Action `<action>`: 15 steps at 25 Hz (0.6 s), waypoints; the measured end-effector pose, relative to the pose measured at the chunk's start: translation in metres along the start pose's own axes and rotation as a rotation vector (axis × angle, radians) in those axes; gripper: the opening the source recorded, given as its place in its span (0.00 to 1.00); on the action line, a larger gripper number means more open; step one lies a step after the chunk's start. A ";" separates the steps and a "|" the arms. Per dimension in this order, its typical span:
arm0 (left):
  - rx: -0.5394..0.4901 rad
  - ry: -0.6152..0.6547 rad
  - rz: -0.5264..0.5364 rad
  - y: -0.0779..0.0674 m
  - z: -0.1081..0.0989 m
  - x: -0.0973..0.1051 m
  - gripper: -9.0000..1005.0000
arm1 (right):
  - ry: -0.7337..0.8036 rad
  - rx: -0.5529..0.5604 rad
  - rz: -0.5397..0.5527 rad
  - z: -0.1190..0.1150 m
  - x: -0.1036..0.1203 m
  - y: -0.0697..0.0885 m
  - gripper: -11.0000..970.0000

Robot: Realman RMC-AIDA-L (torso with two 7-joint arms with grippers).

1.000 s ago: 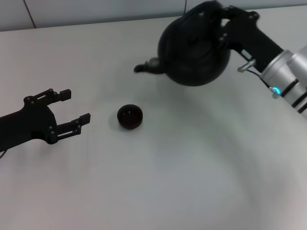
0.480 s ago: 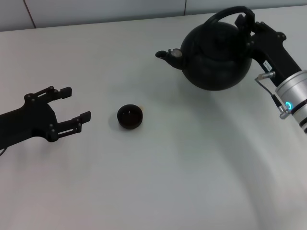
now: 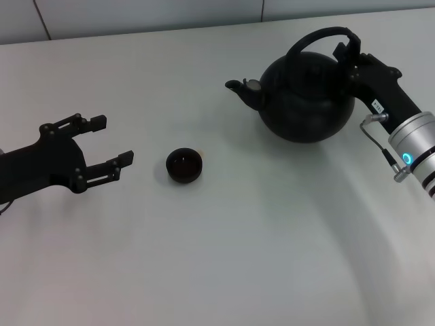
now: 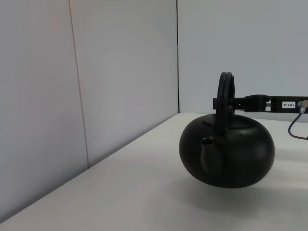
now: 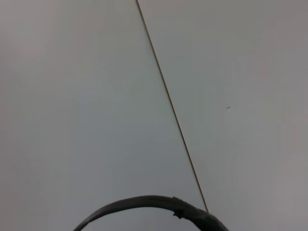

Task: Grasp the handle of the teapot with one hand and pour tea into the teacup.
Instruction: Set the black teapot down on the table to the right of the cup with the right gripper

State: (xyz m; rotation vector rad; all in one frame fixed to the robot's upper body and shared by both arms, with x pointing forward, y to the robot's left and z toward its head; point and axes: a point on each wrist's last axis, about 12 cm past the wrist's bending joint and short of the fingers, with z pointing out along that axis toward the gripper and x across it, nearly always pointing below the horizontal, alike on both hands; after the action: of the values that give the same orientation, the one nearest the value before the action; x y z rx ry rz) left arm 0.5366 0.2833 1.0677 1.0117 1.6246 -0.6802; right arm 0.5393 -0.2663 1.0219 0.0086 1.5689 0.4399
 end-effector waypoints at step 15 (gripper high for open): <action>-0.010 -0.001 0.003 0.003 0.001 -0.002 0.80 | 0.091 -0.038 -0.052 0.009 0.006 0.003 0.14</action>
State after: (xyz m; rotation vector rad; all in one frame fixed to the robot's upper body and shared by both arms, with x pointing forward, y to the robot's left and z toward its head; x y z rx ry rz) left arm 0.5394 0.2833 1.0692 1.0064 1.6233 -0.6700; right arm 0.5466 -0.2591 1.0173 -0.0822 1.6457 0.4337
